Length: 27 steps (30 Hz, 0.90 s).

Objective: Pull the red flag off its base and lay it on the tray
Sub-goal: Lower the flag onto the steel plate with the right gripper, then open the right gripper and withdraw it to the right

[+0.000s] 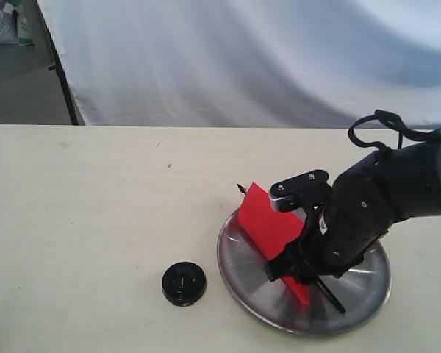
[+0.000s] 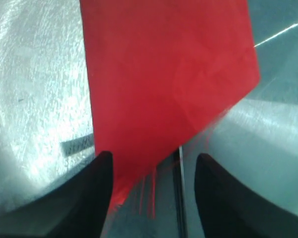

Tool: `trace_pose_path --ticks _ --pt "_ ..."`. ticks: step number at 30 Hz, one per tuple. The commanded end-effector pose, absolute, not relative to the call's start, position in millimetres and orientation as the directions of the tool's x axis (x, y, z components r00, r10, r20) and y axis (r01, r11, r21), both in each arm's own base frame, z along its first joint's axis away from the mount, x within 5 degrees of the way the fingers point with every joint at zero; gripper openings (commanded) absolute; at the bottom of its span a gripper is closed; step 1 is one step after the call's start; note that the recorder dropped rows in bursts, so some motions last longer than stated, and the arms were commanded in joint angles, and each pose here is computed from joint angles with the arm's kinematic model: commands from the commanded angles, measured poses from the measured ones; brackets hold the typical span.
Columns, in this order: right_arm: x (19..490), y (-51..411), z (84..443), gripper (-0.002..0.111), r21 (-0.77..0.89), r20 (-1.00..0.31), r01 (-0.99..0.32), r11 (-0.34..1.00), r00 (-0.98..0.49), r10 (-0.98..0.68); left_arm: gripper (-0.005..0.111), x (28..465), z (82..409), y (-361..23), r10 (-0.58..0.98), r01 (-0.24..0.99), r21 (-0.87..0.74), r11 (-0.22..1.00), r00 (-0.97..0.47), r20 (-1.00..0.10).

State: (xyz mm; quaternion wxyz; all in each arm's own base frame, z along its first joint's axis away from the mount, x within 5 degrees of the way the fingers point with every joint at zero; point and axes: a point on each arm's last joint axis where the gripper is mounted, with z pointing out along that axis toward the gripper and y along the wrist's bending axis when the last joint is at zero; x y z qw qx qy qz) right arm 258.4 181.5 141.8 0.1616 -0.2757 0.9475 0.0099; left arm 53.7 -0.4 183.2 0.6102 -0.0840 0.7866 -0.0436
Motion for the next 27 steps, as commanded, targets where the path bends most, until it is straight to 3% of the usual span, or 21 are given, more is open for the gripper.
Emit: trace_pose_path --ticks 1,11,18,27 --pt "261 179 174 0.049 -0.078 -0.357 -0.51 0.856 -0.788 -0.502 0.0 54 182 0 -0.177 -0.079 -0.163 0.984 -0.241 -0.954" --pt "238 165 257 0.047 -0.016 -0.583 -0.484 0.875 -0.707 -0.401 0.0 54 182 0 -0.177 -0.079 -0.163 0.984 -0.241 -0.954" --pt "196 148 278 0.0 0.036 -0.695 -0.524 0.851 -0.624 -0.356 0.0 54 182 0 -0.177 -0.079 -0.163 0.984 -0.241 -0.954" --pt "124 139 288 0.0 0.114 -0.861 -0.687 0.718 -0.428 -0.273 0.0 54 182 0 -0.177 -0.079 -0.163 0.984 -0.241 -0.954"
